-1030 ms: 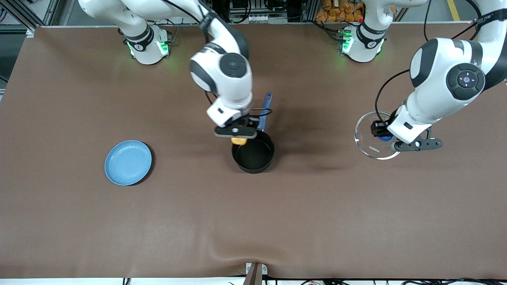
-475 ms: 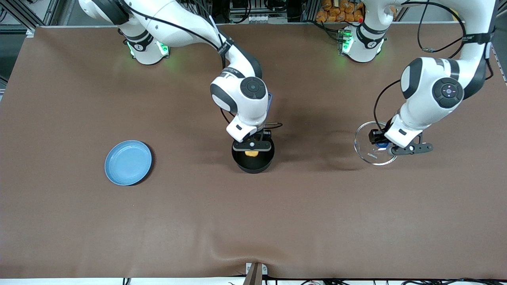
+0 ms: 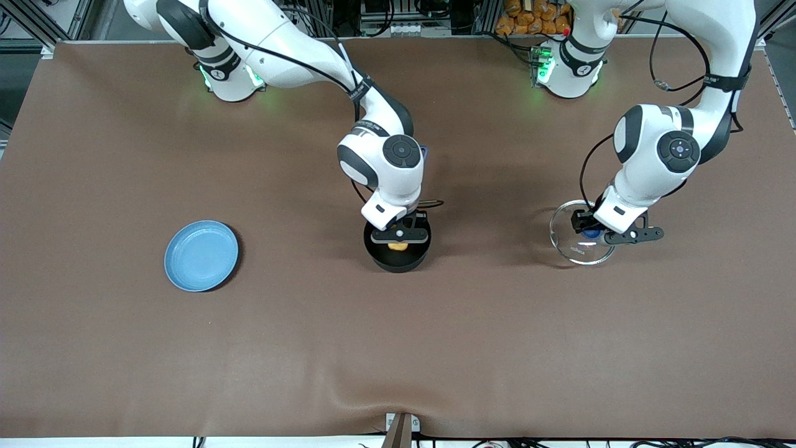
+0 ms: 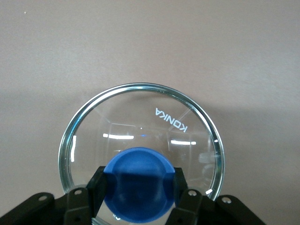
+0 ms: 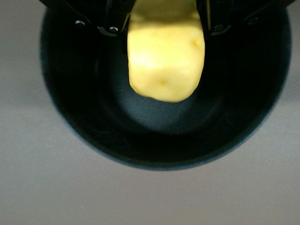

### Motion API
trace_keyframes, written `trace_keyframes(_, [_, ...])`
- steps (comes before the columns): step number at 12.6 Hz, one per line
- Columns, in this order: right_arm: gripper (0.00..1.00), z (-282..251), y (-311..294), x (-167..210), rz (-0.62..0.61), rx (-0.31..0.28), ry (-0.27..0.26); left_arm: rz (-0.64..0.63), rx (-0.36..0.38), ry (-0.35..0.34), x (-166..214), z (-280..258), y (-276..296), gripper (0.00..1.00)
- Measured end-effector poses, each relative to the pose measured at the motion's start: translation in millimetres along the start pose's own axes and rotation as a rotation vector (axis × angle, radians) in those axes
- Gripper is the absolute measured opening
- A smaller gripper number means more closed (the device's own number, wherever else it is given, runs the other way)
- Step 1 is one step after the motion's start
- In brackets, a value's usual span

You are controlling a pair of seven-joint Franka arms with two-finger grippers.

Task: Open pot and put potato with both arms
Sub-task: 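Lower the potato into the pot and open the right gripper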

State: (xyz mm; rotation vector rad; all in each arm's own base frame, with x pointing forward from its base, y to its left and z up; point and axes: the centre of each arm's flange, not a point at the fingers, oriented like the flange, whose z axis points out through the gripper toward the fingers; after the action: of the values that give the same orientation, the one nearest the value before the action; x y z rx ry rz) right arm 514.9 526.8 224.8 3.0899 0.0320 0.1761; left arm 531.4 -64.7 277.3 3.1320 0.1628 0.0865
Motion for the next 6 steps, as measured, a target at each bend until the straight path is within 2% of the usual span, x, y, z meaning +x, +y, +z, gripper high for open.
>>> trace_keyframes(3, [0.56,15.2,-1.4,-0.7,-0.002,-0.002,0.001,-0.008,-0.008,0.026,-6.1,21.4,-5.5,0.61])
trace_keyframes(5, [0.70,18.8,-0.5,0.6,0.000,-0.002,0.003,-0.007,-0.011,0.032,-10.4,31.8,-5.8,0.61])
trace_keyframes(6, [0.81,18.7,-0.7,0.6,0.000,-0.001,0.004,-0.007,-0.012,0.033,-10.8,34.2,-5.9,0.61])
